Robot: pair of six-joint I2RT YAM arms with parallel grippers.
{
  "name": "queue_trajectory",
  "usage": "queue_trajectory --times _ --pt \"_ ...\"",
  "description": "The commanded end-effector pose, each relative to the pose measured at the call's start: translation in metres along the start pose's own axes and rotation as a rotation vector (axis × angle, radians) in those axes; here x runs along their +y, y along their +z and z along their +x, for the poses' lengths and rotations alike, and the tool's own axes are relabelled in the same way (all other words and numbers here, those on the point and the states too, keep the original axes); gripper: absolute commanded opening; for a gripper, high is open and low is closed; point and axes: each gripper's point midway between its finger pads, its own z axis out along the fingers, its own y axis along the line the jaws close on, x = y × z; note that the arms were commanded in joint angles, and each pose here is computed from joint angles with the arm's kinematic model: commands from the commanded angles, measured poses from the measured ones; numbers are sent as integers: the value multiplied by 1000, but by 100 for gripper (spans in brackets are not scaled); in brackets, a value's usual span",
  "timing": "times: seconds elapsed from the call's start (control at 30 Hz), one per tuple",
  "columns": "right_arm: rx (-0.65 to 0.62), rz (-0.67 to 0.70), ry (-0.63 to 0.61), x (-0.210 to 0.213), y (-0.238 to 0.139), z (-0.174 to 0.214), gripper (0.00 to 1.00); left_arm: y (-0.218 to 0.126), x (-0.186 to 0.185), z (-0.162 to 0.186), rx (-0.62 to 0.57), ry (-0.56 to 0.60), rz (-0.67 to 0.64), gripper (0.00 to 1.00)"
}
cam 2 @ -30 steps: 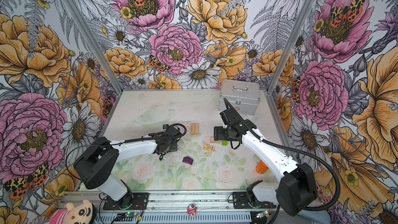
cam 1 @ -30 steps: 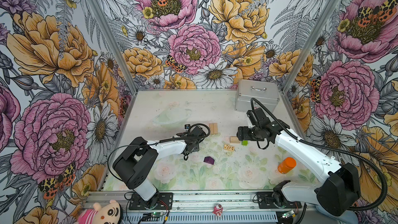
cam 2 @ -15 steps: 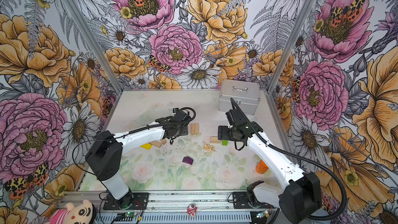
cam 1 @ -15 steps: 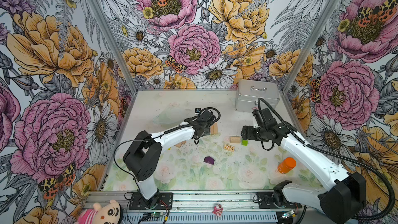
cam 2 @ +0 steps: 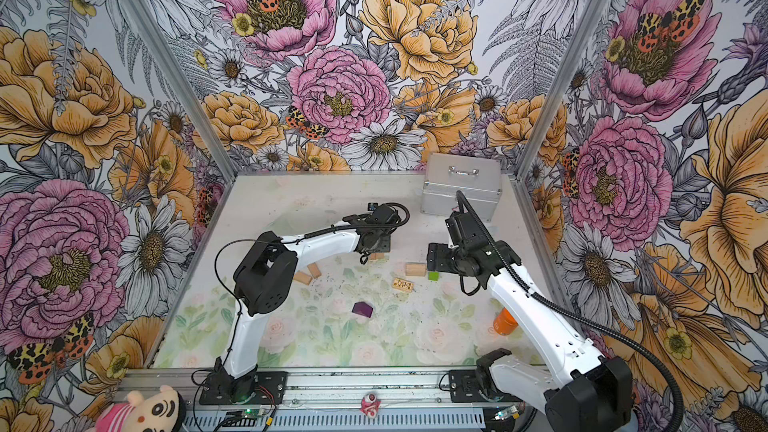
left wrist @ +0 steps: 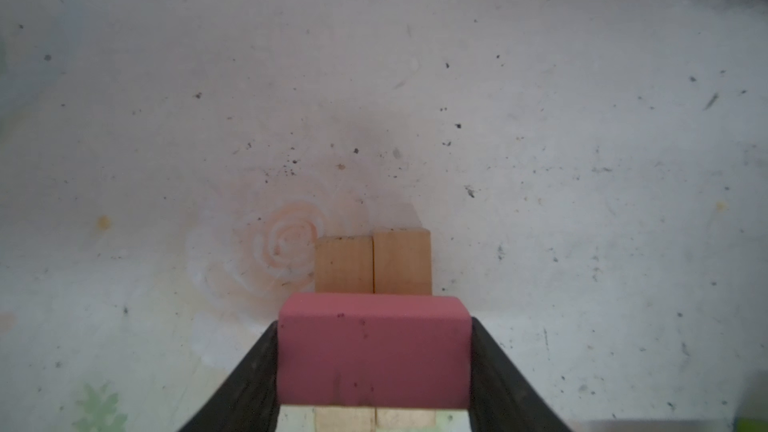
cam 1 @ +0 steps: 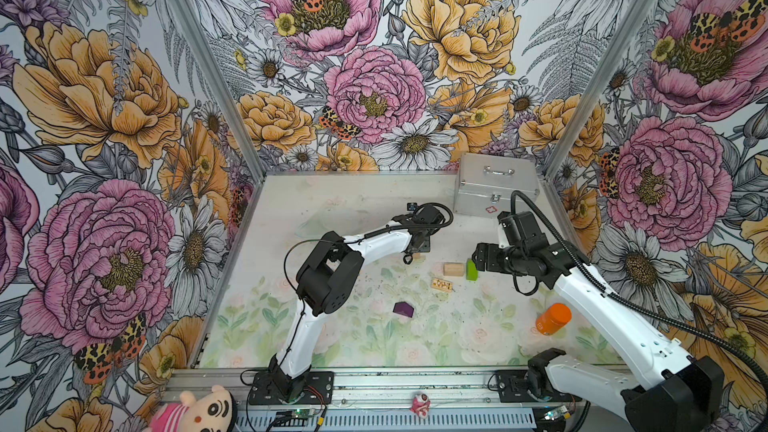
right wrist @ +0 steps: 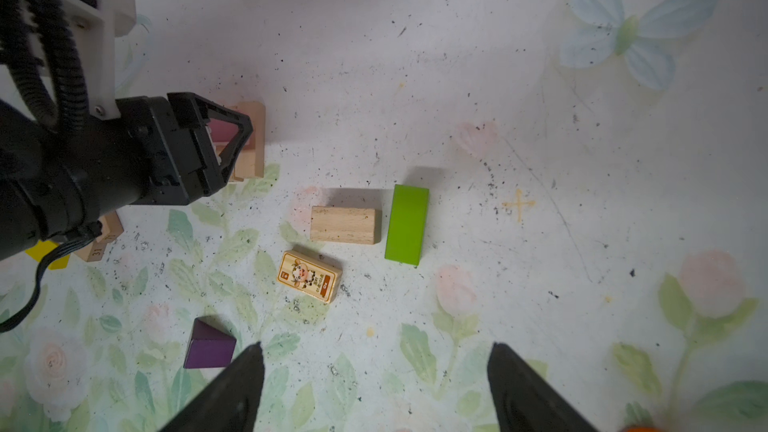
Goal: Build the wood block tower
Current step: 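Carry the pink block over the paired wooden bars with the left gripper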
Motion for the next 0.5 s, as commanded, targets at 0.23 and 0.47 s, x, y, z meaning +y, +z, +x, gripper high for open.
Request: queue_trajectory --times 0.23,0.47 --pt "0 11 3 -5 -1 0 87 0 -1 -6 9 20 9 55" --pt "7 17 9 -7 1 1 87 9 1 -11 15 16 8 55"
